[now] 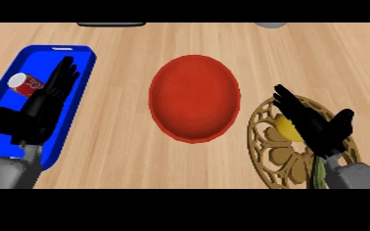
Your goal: Pick the lemon from the placemat and place it in the bowl
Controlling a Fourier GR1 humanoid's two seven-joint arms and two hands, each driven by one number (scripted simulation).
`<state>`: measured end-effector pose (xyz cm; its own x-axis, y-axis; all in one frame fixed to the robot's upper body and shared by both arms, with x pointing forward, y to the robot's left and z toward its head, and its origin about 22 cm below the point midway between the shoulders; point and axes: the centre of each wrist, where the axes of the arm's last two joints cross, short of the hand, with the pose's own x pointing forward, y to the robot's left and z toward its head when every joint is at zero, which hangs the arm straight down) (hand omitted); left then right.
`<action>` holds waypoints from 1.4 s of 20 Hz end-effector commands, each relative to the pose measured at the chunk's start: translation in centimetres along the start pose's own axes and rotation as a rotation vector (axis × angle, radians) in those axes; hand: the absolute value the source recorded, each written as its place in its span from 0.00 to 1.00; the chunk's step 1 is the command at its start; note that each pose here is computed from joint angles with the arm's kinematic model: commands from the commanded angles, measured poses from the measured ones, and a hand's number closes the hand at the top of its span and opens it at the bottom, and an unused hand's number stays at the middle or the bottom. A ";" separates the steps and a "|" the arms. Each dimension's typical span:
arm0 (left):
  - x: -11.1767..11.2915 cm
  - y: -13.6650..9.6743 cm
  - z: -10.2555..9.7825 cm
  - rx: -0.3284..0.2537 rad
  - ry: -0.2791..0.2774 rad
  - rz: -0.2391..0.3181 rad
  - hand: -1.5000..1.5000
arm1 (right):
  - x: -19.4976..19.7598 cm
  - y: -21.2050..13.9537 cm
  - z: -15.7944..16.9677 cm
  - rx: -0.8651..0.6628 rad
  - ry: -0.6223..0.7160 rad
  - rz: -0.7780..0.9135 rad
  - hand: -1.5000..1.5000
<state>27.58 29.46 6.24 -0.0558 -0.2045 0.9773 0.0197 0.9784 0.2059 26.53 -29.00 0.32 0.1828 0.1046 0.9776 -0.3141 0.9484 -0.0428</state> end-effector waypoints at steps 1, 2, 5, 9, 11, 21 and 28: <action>1.3 1.7 0.3 0.037 -0.028 -0.006 0.50 | 0.1 2.1 0.7 0.235 -0.048 -0.029 0.00; 0.9 1.1 -0.3 0.064 -0.044 0.000 0.50 | 2.4 3.6 -0.5 0.432 -0.142 -0.033 0.00; 2.1 1.5 -1.2 0.110 -0.136 0.012 0.50 | 5.7 10.7 -1.2 0.901 -0.356 -0.101 0.00; 0.7 3.6 -0.5 0.247 -0.106 0.043 0.50 | 10.7 6.0 1.5 0.722 -0.722 0.209 0.00; 1.0 3.4 -0.4 0.239 -0.121 0.083 0.50 | 8.9 4.3 2.9 0.746 -0.788 0.192 0.00; 0.6 4.8 -1.0 0.243 -0.147 0.060 0.50 | 13.8 -4.4 7.9 0.695 -0.882 0.663 0.00; 0.3 4.2 -0.9 0.210 -0.126 0.072 0.50 | 20.6 -7.4 9.9 0.684 -0.665 1.068 0.00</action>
<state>28.67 33.55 8.27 -0.2031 -0.1511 0.9674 -0.1961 0.9743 0.1110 23.16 -36.28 19.37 -0.7981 0.2883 0.5291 -0.4187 0.3661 -0.8310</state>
